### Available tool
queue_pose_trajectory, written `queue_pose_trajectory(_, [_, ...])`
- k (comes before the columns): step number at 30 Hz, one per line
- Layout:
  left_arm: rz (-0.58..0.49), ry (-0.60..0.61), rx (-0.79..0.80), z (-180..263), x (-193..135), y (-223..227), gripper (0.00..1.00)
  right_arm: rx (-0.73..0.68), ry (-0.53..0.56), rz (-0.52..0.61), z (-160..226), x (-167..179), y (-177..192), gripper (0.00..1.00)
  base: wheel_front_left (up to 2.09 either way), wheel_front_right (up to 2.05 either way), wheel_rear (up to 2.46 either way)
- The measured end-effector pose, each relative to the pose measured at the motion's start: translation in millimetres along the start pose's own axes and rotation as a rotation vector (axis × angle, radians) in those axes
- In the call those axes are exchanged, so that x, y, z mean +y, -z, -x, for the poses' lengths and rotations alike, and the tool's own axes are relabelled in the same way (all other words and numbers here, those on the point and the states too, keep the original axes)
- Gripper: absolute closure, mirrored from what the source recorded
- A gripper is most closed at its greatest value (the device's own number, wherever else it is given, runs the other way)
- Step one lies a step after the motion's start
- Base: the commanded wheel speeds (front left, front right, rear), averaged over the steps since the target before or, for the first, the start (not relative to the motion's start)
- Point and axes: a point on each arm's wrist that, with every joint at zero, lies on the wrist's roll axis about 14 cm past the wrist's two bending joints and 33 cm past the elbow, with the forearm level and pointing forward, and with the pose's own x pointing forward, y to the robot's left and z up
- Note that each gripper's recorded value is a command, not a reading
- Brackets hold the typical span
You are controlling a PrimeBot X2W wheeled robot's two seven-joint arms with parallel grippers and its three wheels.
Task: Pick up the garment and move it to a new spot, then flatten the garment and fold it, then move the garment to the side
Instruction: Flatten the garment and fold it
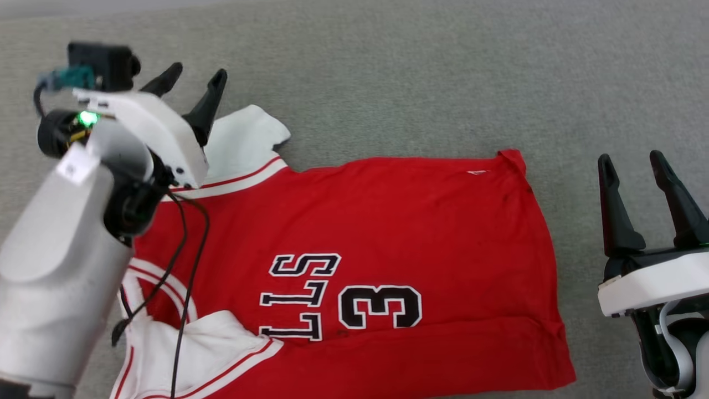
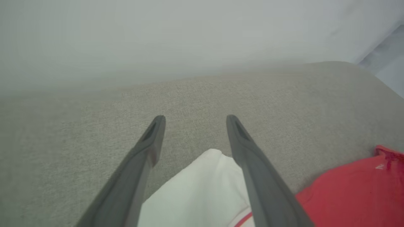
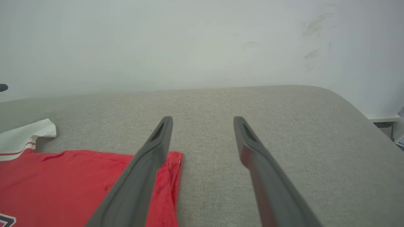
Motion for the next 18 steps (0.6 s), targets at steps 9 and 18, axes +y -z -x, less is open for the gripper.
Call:
queue_pose_trajectory(9, [-0.032, 0.079, 0.51, -28.6, 1.3, 63.2, 0.0, 0.053, 0.073, -0.014, 5.1, -23.7, 23.7, 0.0, 0.0, 0.0, 0.0])
queue_pose_trajectory(18, [0.026, 0.049, 0.838, -24.8, 14.4, 118.1, 0.01, 0.103, 0.12, -0.05, 9.7, -38.3, 47.4, 0.0, 0.0, 0.0, 0.0])
